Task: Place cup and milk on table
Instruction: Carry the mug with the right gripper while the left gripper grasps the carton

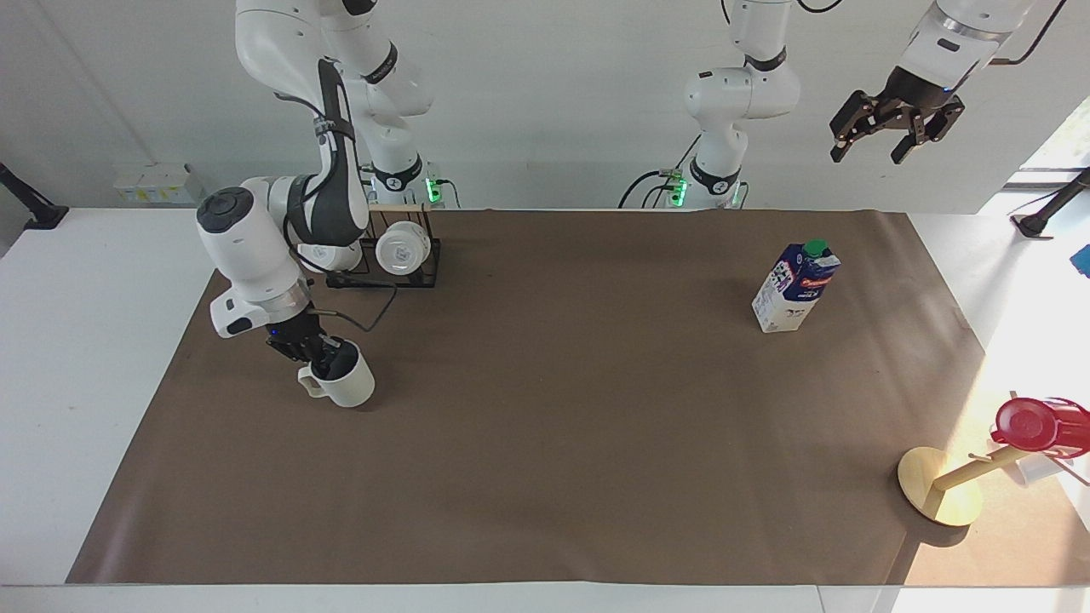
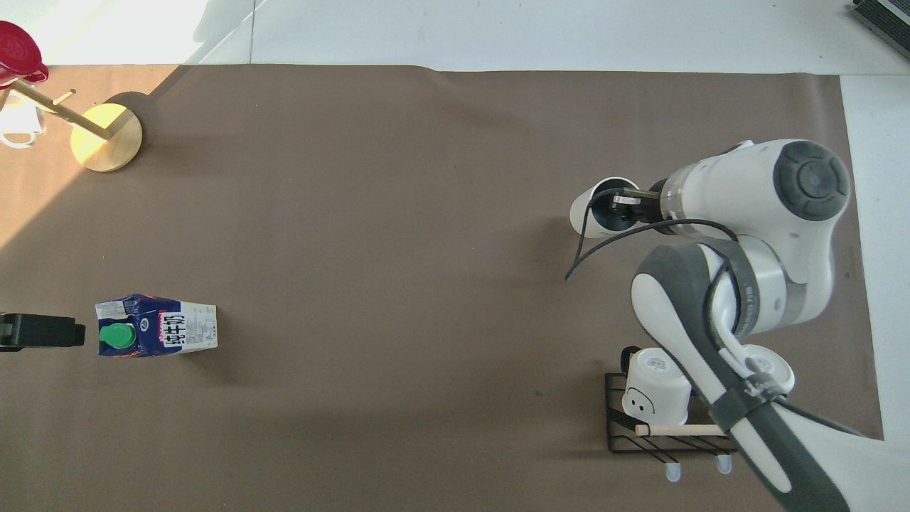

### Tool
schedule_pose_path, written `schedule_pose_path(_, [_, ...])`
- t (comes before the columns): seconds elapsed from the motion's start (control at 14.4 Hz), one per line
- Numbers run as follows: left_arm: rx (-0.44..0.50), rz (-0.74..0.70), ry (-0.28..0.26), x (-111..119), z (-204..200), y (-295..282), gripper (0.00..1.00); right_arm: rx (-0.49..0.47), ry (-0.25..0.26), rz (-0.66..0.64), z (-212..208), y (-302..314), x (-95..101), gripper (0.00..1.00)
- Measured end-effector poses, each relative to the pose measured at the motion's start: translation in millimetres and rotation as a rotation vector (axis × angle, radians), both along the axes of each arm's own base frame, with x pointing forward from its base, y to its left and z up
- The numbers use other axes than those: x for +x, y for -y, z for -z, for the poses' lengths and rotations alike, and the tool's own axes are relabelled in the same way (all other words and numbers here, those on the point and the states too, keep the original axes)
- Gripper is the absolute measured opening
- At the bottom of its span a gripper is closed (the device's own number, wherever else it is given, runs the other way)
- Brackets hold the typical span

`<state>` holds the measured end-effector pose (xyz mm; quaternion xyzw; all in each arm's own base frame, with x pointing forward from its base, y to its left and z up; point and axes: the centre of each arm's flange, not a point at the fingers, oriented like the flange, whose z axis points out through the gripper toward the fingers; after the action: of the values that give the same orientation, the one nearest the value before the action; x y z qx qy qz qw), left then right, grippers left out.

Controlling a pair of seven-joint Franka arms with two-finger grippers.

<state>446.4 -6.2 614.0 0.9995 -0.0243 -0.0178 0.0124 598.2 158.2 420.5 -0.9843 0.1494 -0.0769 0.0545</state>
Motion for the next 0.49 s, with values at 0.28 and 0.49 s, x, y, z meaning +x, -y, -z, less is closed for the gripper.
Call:
schedule_pose_path(0.28, [0.021, 0.007, 0.011, -1.6, 53.9, -1.0, 1.00, 0.012, 0.012, 0.095, -7.3, -100.7, -26.6, 0.05])
schedule_pose_path(0.49, [0.042, 0.038, 0.023, -1.3, 88.9, -2.6, 1.00, 0.022, 0.013, 0.163, -2.3, -141.0, -32.1, 0.05])
